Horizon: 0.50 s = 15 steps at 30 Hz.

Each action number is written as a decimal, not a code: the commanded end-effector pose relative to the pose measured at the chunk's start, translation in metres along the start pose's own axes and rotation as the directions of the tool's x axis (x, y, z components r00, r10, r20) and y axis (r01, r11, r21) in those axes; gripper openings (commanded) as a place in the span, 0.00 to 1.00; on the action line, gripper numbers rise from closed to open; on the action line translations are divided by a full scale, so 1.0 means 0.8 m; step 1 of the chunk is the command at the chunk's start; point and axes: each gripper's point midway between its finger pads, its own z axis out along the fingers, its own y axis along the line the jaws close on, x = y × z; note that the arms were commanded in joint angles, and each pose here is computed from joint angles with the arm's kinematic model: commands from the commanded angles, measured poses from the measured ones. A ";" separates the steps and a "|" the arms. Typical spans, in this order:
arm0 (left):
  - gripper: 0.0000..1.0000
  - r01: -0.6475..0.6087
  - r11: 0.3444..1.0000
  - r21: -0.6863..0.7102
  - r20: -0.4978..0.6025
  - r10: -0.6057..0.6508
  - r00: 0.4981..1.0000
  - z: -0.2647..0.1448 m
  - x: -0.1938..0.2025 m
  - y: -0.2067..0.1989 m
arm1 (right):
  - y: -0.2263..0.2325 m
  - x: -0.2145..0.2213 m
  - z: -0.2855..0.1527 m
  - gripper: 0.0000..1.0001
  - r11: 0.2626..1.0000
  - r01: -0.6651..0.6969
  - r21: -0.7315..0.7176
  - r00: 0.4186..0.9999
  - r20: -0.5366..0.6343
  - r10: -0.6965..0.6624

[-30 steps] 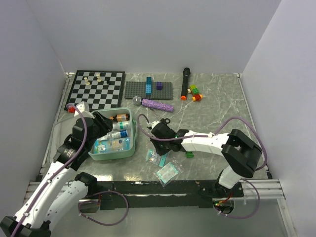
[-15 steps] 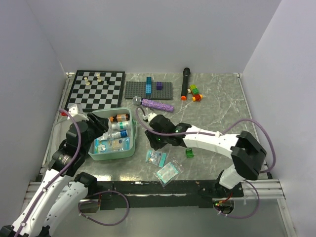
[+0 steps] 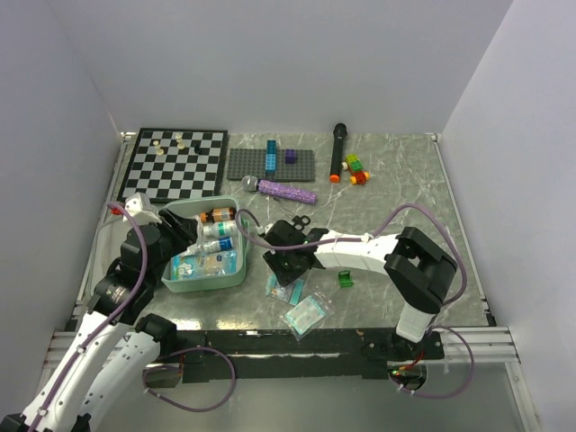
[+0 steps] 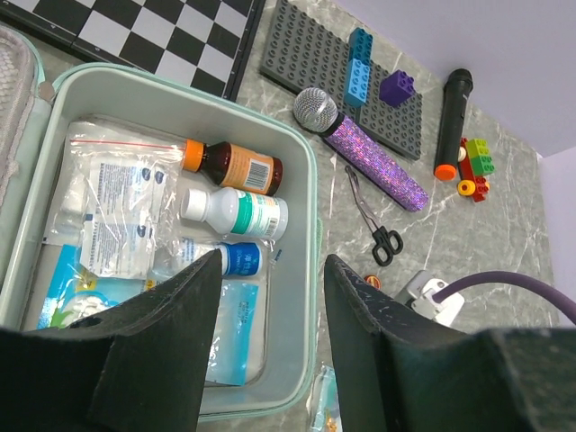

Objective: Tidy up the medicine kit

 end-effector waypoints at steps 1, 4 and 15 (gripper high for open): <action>0.54 0.004 1.000 0.005 0.005 -0.004 1.000 0.002 0.000 -0.002 | 0.007 0.006 0.010 0.43 1.000 0.005 -0.010 0.999 -0.041 -0.006; 0.54 0.000 1.000 0.001 0.005 0.000 1.000 0.003 -0.001 -0.002 | 0.009 0.012 0.013 0.36 1.000 0.004 -0.017 0.999 -0.054 -0.005; 0.54 0.000 1.000 0.001 0.054 0.000 0.999 -0.008 -0.022 -0.005 | 0.003 -0.052 -0.062 0.11 0.999 0.014 0.041 0.989 0.146 -0.020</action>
